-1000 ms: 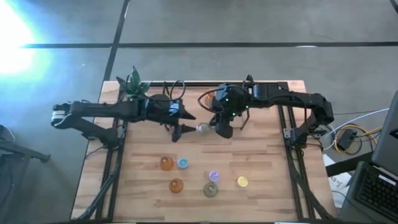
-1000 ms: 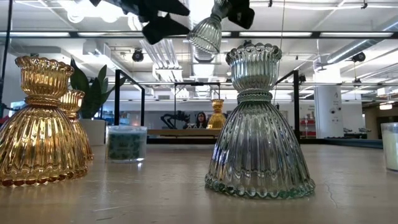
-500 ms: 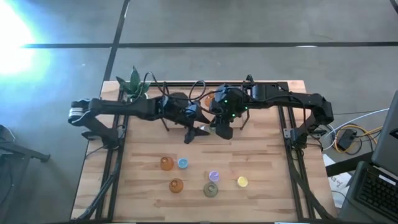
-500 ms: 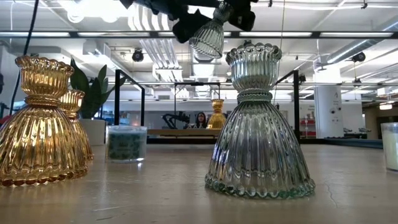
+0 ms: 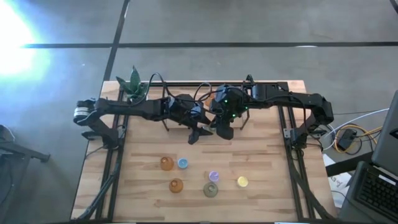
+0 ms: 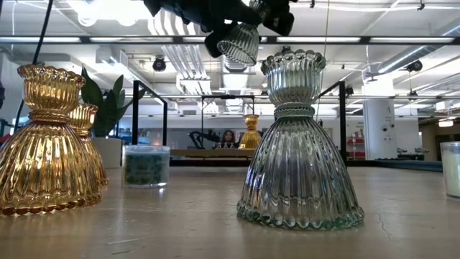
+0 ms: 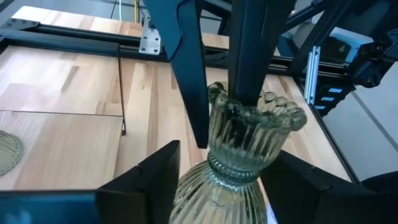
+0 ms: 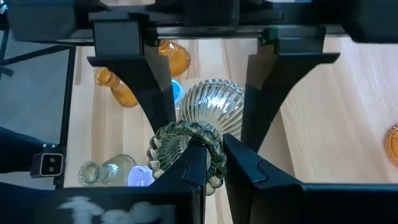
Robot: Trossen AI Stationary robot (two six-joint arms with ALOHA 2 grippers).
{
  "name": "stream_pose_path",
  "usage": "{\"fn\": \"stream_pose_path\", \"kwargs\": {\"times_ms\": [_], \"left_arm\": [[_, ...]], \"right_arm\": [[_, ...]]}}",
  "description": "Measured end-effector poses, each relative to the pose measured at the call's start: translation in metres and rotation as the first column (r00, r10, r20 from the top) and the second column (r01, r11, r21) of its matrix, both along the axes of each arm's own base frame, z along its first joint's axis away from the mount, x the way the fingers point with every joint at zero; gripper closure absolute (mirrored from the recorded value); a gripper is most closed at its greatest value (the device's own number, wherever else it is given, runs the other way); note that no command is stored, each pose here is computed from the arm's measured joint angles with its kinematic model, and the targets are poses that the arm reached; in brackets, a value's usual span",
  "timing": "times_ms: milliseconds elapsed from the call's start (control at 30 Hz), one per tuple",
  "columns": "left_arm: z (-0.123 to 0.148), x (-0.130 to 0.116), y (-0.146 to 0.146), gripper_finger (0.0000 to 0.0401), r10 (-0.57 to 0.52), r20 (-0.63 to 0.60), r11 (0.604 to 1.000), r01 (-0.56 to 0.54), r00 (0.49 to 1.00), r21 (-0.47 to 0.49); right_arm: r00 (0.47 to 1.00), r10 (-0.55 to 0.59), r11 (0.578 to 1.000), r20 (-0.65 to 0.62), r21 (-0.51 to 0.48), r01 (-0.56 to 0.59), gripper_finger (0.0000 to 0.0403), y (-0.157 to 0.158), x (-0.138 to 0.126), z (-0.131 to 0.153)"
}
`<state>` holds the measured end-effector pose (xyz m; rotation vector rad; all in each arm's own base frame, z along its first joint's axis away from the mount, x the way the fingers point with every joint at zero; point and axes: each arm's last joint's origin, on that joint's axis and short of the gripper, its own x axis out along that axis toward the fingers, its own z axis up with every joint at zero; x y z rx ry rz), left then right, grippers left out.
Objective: Pick & Place candle stick holders
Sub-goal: Put the top green glass candlestick on the shelf
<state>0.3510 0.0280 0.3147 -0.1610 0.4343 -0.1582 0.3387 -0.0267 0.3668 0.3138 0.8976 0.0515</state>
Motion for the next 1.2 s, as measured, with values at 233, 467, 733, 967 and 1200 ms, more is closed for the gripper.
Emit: {"fn": "stream_pose_path", "kwargs": {"times_ms": [233, 467, 733, 967, 1200], "left_arm": [[0.003, -0.001, -0.001, 0.0266, -0.023, 0.026, 0.999, 0.021, 0.999, 0.049], [0.004, -0.001, 0.000, 0.0267, 0.007, 0.026, 0.999, -0.008, 1.000, 0.052], [0.008, -0.005, 0.006, 0.0276, 0.192, 0.017, 0.979, -0.193, 0.981, 0.061], [0.010, -0.010, 0.010, 0.0276, 0.337, 0.009, 0.935, -0.336, 0.941, 0.118], [0.003, -0.016, 0.018, 0.0276, 0.587, 0.105, 0.783, -0.596, 0.803, 0.178]], "right_arm": [[1.000, 0.008, 1.000, -0.001, 0.012, -0.008, 0.0380, 0.000, 0.000, 0.000], [1.000, 0.009, 1.000, -0.002, 0.006, -0.009, 0.0380, 0.000, 0.000, 0.000], [0.991, -0.130, 0.984, -0.033, -0.124, 0.125, 0.0307, -0.005, -0.008, 0.010], [0.973, -0.203, 0.961, -0.113, -0.216, 0.175, 0.0233, -0.005, -0.028, 0.023], [0.954, -0.248, 0.953, -0.171, -0.219, 0.209, 0.0213, -0.004, -0.050, 0.023]]}}
